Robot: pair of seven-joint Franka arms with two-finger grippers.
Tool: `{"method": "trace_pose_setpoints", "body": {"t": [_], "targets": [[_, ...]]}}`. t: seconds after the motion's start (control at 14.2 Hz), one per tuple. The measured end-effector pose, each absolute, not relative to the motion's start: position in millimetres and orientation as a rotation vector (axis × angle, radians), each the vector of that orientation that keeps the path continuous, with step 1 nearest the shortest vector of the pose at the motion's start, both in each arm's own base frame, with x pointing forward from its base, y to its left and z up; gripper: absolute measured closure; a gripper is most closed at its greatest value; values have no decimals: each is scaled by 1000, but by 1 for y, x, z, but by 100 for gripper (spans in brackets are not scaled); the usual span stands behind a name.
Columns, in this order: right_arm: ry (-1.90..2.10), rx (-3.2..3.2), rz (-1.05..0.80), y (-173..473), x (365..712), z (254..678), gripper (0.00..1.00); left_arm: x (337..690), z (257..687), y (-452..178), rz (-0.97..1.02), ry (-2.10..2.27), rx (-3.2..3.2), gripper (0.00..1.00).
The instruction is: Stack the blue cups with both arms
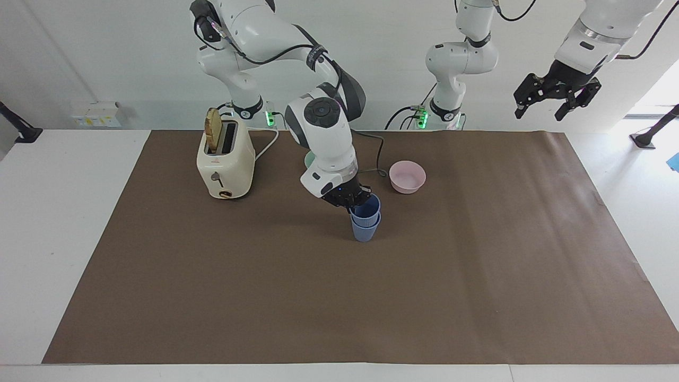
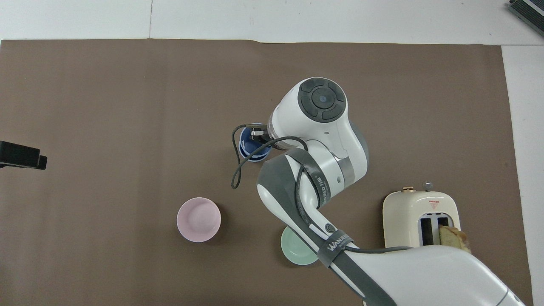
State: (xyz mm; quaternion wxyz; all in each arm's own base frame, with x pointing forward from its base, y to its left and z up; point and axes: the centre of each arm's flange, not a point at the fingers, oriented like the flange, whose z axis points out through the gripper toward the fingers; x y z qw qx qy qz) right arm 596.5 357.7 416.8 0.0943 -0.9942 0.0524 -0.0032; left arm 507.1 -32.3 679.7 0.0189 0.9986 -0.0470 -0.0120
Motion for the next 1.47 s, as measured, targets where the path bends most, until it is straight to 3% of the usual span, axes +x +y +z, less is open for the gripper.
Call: {"method": "trace_pose_setpoints", "body": {"t": [0.14,0.7,1.05,1.47], "targets": [[156,-2949,-10,357,597,417,90,507,680,-32,-37,-146,3100,0],[170,-2936,-45,353,603,424,2,507,680,-32,-37,-146,3100,0],[268,-2929,-150,290,639,472,0,507,680,-32,-37,-146,3100,0],[200,-3001,-111,204,650,544,0,507,680,-32,-37,-146,3100,0]]}}
